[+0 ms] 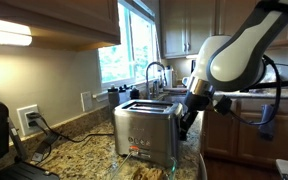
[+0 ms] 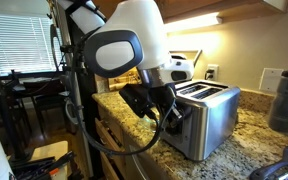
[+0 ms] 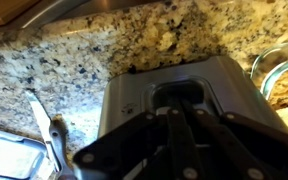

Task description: Get a slice of bread from the bowl and put it in the toaster, and then turn the toaster on

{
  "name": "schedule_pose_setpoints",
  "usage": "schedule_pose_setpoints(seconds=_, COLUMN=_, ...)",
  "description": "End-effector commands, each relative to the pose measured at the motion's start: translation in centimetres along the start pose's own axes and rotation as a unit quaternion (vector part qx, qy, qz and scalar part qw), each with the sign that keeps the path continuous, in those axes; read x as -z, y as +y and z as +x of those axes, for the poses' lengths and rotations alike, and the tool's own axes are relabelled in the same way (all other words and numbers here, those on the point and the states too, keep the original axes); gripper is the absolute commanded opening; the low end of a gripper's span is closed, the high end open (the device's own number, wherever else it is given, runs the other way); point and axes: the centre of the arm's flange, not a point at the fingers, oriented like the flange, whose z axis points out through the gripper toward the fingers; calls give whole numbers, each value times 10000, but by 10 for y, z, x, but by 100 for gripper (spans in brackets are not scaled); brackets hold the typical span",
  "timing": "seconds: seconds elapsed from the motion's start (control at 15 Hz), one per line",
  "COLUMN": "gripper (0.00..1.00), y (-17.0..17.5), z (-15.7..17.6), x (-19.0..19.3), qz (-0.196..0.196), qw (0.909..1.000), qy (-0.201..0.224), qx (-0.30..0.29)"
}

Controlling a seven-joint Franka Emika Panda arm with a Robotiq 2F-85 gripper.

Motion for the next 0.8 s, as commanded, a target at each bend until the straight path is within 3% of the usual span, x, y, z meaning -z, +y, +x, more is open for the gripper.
schedule_pose_setpoints(seconds=0.0, gripper=5, y=-5, z=2, x=9, qz=142, qw=9999, qy=-76, qx=-57)
schedule_pose_setpoints(seconds=0.6, gripper=6, y=-4, z=51, x=105, qz=349, qw=9979, qy=-552, qx=44)
schedule_pose_setpoints(seconds=0.73, gripper=31, y=-4, z=58, x=126, qz=337, qw=9972, qy=-657, qx=134)
